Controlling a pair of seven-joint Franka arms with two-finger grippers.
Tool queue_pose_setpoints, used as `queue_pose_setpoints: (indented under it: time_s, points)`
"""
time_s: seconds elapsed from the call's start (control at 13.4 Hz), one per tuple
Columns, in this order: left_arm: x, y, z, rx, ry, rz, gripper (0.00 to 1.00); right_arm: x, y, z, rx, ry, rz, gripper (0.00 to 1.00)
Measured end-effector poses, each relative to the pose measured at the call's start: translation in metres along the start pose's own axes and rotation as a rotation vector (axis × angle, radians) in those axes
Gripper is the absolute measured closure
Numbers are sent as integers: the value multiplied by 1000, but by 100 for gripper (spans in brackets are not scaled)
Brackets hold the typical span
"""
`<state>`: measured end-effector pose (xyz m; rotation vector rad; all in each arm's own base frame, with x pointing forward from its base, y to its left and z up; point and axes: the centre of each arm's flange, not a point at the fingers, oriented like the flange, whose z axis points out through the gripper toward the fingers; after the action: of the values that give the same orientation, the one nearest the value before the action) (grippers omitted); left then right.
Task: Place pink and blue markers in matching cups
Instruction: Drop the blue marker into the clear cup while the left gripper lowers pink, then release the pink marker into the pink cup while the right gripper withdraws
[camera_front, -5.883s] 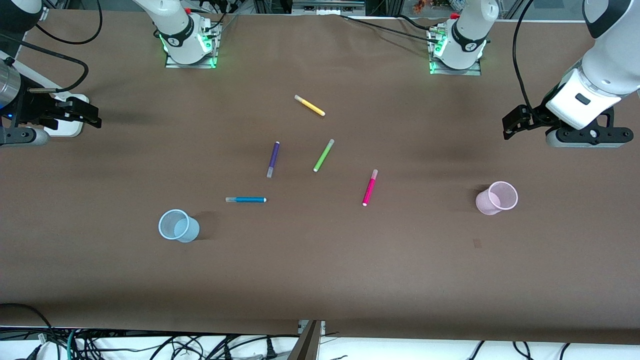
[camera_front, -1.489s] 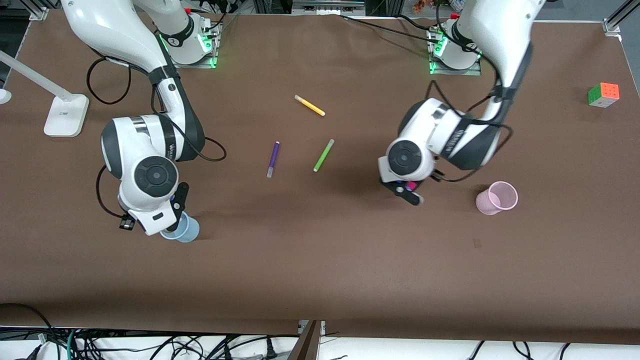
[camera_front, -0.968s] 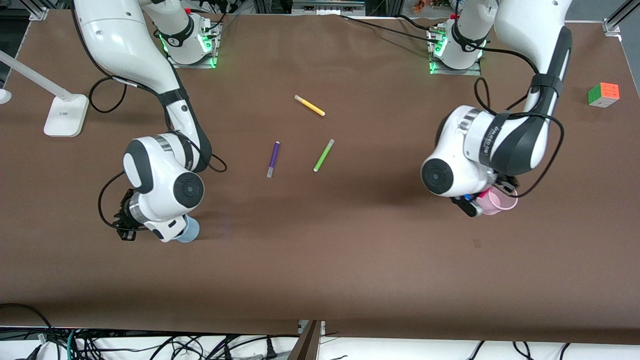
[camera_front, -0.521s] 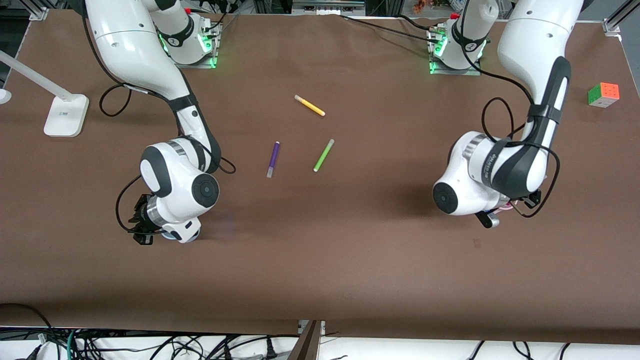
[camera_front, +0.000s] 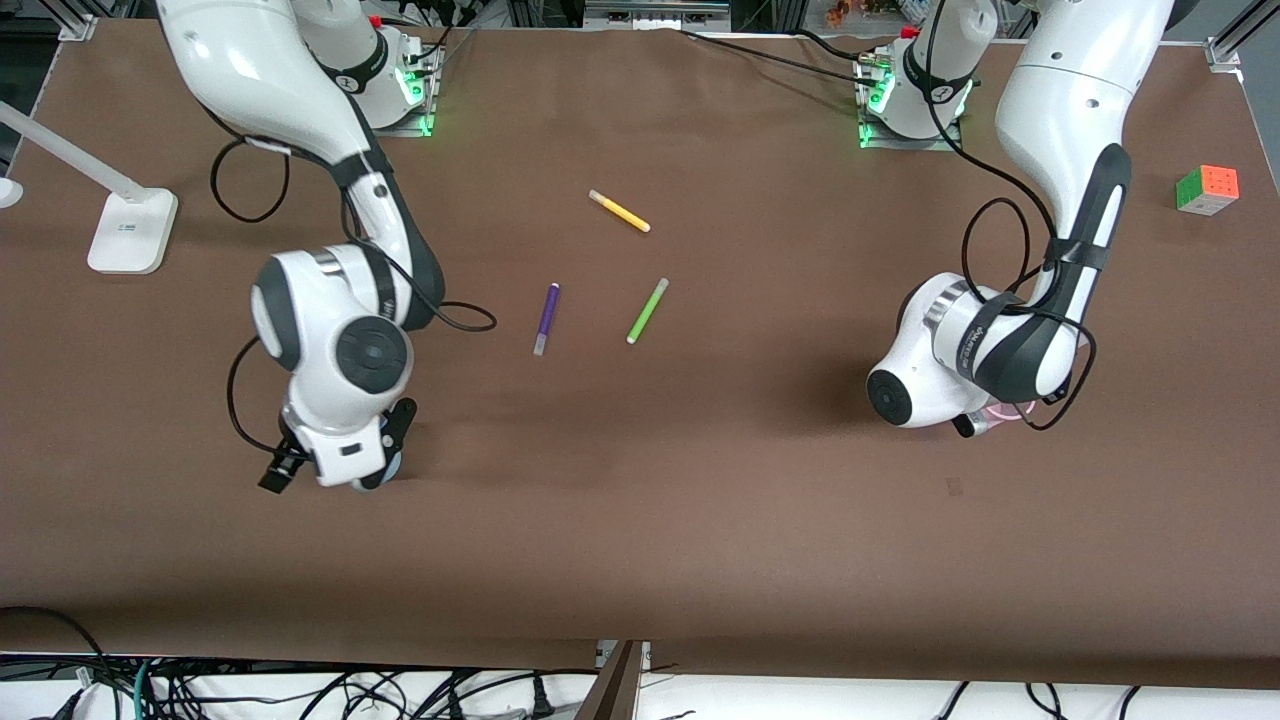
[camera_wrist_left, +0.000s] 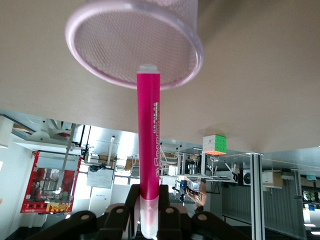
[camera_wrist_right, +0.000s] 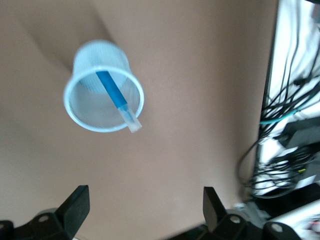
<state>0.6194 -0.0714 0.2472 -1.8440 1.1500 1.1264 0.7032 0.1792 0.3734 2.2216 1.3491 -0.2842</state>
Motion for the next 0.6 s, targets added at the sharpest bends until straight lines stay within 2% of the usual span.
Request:
queue_pose_setpoints:
  time_s: [0.15, 0.3, 0.37, 0.52, 0.6]
  points:
    - [1, 0, -5, 12, 15, -4, 54, -35, 21, -14, 150, 124, 231, 0]
    - [-4, -3, -14, 15, 36, -36, 34, -78, 42, -16, 307, 200, 411, 0]
    - [-10, -6, -21, -6, 67, -74, 23, -98, 50, -15, 383, 216, 489, 0]
    - [-30, -13, -43, -112, 189, -169, 3, -128, 59, -16, 493, 229, 623, 0]
    - [-45, -16, -58, -171, 260, -219, 0, -139, 60, -20, 528, 217, 685, 0]
